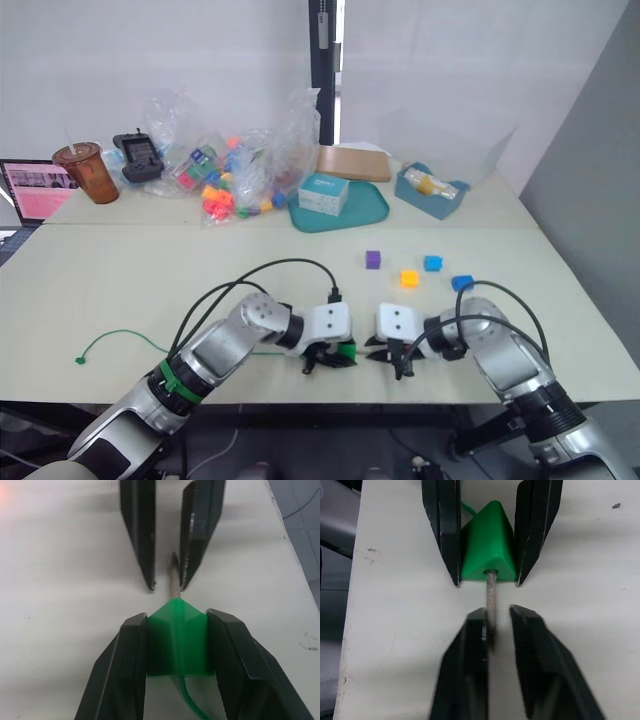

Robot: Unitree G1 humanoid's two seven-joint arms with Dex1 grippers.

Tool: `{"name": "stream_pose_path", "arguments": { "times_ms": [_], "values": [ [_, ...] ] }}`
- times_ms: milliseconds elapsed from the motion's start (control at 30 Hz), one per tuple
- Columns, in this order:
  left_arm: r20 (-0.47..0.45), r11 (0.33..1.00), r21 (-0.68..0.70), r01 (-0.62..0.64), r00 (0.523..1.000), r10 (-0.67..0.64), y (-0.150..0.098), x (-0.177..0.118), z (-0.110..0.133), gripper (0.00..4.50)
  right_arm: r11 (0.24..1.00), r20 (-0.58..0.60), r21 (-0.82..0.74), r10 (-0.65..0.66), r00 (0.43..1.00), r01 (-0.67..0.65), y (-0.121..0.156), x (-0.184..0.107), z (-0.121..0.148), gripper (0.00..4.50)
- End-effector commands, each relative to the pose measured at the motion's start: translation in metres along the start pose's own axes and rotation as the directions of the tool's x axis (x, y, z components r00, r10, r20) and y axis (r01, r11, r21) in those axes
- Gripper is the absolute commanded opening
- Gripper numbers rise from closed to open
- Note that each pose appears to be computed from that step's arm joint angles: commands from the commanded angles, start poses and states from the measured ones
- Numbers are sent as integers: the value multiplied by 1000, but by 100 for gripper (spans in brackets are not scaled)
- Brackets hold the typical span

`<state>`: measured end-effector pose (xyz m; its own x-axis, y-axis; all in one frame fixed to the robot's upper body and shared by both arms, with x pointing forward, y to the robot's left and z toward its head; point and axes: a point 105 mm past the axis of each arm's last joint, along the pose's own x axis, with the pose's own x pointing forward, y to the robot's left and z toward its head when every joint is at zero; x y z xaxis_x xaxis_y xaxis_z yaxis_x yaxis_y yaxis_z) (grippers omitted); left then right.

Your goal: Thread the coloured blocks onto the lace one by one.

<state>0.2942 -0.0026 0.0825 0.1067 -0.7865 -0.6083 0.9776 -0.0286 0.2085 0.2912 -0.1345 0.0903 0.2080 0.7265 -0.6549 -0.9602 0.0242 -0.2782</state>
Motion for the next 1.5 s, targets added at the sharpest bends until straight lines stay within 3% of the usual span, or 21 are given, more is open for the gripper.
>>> {"name": "stream_pose_path", "arguments": {
  "times_ms": [33,200,433,567,700,767,833,967,1067,1133,1333,1367,1400,1467,1500],
  "values": [
    [-90,996,-91,25,995,-33,-11,-7,-33,128,1000,-40,-4,-23,999,23,-5,-1,-8,0],
    [-110,986,-166,-18,994,0,-17,-25,-51,128,1000,9,-24,2,1000,-1,-4,2,2,0],
    [-192,968,-223,-118,979,75,-23,-83,-91,128,999,31,-46,27,999,-26,-6,4,11,0],
    [-273,946,-287,-152,959,71,-39,-141,-125,128,997,35,-62,39,999,-37,-8,2,16,0],
    [-495,931,-274,-243,865,80,-55,-223,-177,128,997,41,-70,31,999,-28,-10,0,19,0],
    [-561,923,-265,-280,823,89,-61,-256,-190,128,997,44,-70,26,999,-23,-11,-1,20,0],
    [-571,913,-247,-325,810,134,-60,-277,-192,128,997,49,-70,27,998,-23,-11,-1,21,0],
    [-588,914,-210,-348,791,166,-63,-298,-194,128,997,58,-73,35,998,-31,-9,1,23,0],
    [-539,903,-170,-395,804,250,-51,-296,-186,128,996,69,-80,43,997,-38,-8,3,27,0],
    [-477,888,-171,-426,825,304,-39,-290,-174,230,996,74,-80,44,996,-38,-9,4,30,0],
    [-455,863,-130,-488,803,385,-15,-292,-151,426,997,89,-71,45,995,-39,-8,2,37,0],
    [-438,866,-147,-478,817,376,-15,-291,-144,449,997,91,-71,46,995,-40,-8,2,39,0],
    [-378,869,-161,-468,842,384,-9,-286,-126,449,997,94,-69,49,994,-42,-6,2,41,0],
    [-149,906,-187,-381,922,357,0,-256,-71,449,997,109,-61,50,993,-44,-2,4,51,0],
    [-79,921,-197,-337,942,327,-1,-245,-55,449,997,112,-58,50,992,-44,0,5,54,0]
  ]
}}
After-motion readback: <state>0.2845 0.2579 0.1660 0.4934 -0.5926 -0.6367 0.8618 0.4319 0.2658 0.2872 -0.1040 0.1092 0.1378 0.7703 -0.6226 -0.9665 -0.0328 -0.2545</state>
